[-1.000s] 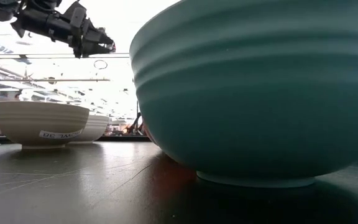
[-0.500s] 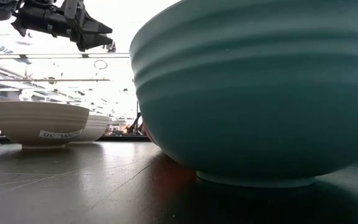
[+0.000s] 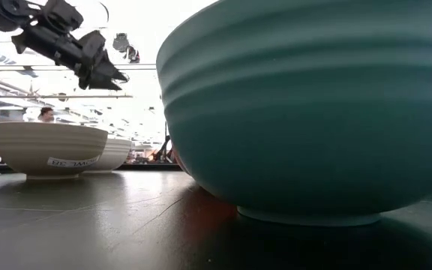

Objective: Nest bowls inside each other
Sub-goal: Stack the white bowl on the light orange bowl

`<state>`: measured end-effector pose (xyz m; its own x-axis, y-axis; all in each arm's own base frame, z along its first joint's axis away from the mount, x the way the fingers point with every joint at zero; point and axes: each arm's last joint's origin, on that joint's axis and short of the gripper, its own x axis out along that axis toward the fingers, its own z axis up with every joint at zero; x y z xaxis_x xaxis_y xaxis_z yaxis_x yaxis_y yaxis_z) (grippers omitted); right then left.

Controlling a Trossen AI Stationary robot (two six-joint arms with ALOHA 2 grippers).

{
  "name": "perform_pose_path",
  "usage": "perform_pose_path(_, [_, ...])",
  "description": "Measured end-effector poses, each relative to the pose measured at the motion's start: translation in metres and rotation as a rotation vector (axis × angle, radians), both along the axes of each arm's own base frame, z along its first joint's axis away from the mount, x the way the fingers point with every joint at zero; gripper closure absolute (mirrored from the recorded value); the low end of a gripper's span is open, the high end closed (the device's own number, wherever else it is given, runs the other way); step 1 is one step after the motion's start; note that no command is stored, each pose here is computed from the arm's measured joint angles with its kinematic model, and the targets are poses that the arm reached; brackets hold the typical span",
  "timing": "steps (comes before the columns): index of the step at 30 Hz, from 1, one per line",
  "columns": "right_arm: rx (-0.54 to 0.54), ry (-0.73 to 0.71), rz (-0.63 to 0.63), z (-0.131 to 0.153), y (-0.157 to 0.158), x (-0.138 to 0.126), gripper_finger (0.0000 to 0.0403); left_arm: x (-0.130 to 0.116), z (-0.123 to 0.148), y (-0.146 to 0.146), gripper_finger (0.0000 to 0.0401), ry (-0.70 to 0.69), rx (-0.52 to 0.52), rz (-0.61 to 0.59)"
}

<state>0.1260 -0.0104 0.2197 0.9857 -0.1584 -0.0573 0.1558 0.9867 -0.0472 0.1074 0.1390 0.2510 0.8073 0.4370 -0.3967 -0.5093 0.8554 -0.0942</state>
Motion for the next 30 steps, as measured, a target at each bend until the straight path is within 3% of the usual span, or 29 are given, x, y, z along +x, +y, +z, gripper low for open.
perform_pose_path(4, [0.015,-0.009,0.025,0.001,0.001,0.0,0.0167,0.003,-0.016,0.009,0.0103,0.098,-0.069,0.061])
perform_pose_path(11, [0.049,-0.005,0.049,0.0,0.002,0.0,0.0167,0.012,-0.029,0.013,0.0103,0.173,-0.103,0.033])
perform_pose_path(21, [0.086,-0.002,0.047,-0.001,0.002,0.0,0.0167,0.027,-0.002,0.002,0.0103,0.361,-0.065,0.062])
perform_pose_path(30, [0.086,0.016,0.047,-0.003,0.002,0.0,0.0167,0.036,-0.011,0.009,0.0103,0.526,-0.186,0.011])
